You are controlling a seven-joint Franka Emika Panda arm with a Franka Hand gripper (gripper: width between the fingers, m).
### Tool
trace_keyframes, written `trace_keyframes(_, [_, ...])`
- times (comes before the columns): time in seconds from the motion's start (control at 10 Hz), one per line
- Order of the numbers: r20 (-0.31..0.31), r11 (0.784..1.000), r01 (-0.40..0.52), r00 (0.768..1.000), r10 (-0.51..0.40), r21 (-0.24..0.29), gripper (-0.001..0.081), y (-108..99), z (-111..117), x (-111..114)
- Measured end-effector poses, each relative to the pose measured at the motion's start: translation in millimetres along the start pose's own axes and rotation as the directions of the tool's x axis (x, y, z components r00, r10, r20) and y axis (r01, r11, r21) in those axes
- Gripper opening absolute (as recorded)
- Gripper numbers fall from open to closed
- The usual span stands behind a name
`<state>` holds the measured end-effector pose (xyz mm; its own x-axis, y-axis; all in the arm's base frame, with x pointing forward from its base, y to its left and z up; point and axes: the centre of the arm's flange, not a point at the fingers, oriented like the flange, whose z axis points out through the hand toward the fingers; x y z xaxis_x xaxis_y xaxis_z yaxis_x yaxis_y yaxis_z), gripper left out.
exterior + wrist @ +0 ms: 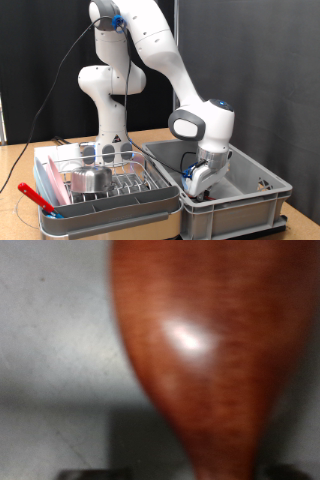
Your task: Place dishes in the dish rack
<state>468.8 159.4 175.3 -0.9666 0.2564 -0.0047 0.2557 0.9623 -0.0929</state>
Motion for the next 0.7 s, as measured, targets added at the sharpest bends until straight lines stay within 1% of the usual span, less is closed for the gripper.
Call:
trace_keyframes(0.1, [-0.006, 1.0, -0.01, 1.0, 0.01, -0.007, 0.0361, 1, -1, -1])
trace_keyframes(0.2, [-0.016, 1.0, -0.018, 1.0, 0.018, -0.023, 0.0126, 2, -5, -2])
trace_keyframes(0.3, [-0.034, 0.999, -0.022, 0.999, 0.02, -0.046, 0.0039, 4, -9, -3])
trace_keyframes(0.4, [-0.053, 0.997, -0.023, 0.998, 0.019, -0.076, 0.0039, 5, -15, -5])
trace_keyframes(0.5, [-0.066, 0.994, -0.023, 0.998, 0.016, -0.11, 0.0009, 5, -25, -7])
trace_keyframes(0.7, [-0.087, 0.984, -0.02, 0.996, 0.005, -0.175, 0.0009, 2, -53, -12])
